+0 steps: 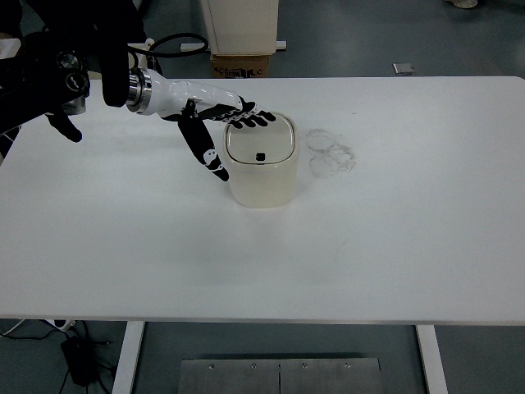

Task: Open trash can
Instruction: 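Hook the left hand fingers under the lid's front edge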

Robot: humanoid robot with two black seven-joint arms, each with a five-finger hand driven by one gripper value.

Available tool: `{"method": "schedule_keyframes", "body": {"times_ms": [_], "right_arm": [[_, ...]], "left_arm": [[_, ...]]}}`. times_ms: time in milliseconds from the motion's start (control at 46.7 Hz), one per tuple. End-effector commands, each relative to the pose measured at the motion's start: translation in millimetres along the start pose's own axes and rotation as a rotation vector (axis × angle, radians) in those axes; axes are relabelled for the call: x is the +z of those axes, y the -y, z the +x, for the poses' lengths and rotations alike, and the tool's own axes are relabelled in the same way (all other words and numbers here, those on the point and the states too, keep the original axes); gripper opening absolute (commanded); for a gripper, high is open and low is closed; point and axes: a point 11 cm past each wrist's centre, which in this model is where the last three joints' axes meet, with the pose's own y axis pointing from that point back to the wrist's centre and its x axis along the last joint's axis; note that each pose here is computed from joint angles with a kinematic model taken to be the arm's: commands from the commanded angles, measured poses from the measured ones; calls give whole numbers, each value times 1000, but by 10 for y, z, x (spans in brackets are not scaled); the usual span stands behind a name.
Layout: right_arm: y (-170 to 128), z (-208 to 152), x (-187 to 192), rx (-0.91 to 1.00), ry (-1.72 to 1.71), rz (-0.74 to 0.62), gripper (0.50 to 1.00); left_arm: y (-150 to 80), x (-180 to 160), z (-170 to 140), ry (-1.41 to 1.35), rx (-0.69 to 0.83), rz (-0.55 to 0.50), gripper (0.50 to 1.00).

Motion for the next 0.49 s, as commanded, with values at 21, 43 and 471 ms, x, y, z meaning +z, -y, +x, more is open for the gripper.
{"method": "schedule_keyframes", "body": {"times_ms": [21,43,471], "right_arm": [[0,0,0,0,0,0,993],[0,0,0,0,0,0,993],[0,0,0,0,0,0,993]], "left_arm": [[56,-68,-90,41,-30,37,1000],[62,-74,-95,52,-32,43,1000],[122,-19,-124,93,-46,47,1000]]}}
